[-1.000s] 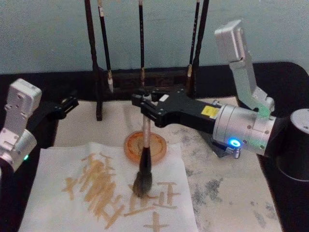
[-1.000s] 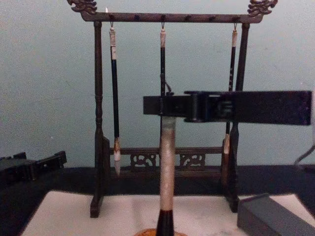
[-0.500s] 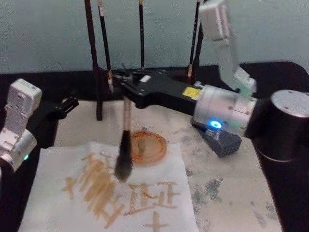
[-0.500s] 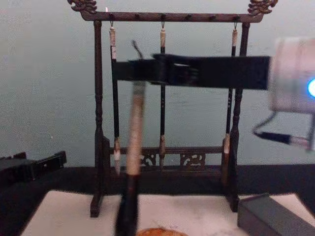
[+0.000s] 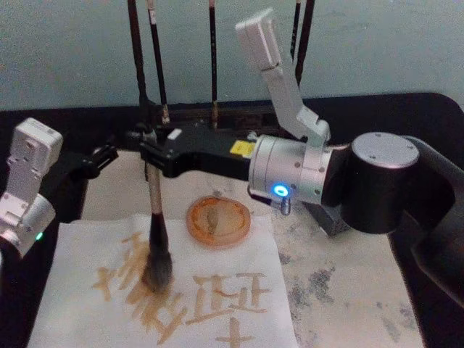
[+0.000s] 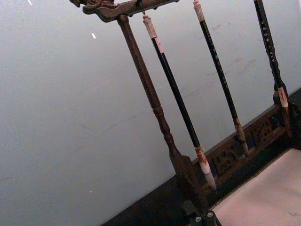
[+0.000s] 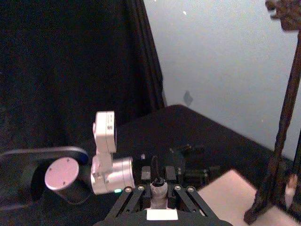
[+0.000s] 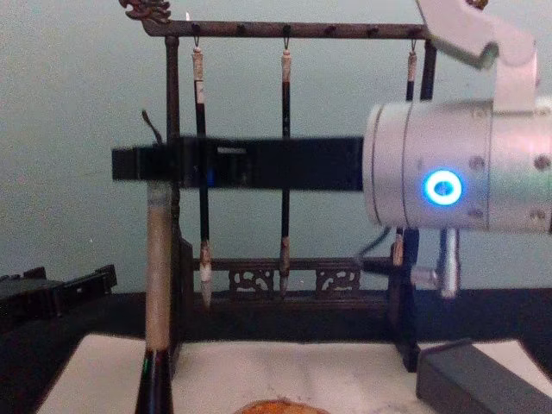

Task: Pick up the brush from the inkstone, write on the paper, then place the brush back to its original position.

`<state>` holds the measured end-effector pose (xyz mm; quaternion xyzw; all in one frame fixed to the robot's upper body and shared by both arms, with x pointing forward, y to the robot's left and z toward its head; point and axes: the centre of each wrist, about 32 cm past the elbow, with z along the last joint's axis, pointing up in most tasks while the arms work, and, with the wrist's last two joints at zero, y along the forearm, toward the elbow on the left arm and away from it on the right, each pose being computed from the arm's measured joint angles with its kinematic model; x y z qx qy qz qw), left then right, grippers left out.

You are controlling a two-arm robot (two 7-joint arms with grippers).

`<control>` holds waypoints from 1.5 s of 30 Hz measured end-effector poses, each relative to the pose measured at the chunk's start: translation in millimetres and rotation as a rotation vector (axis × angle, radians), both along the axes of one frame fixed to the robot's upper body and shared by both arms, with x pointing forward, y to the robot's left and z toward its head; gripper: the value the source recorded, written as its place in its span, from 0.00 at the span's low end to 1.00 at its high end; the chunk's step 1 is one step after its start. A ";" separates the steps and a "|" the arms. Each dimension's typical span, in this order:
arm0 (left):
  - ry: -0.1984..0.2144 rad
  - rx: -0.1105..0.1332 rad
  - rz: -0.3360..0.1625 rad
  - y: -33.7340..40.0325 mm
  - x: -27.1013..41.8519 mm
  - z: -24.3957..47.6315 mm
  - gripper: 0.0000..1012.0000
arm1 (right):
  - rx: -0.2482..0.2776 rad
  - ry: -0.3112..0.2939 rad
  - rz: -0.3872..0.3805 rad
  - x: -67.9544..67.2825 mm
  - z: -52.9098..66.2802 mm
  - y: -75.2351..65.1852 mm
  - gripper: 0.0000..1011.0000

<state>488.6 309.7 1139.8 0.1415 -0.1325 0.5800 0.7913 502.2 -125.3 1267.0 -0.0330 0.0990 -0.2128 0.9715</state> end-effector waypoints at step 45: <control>0.000 0.000 0.000 0.0 0.0 0.0 0.99 | 0.038 -0.052 -0.104 -15.7 15.0 -45.0 0.18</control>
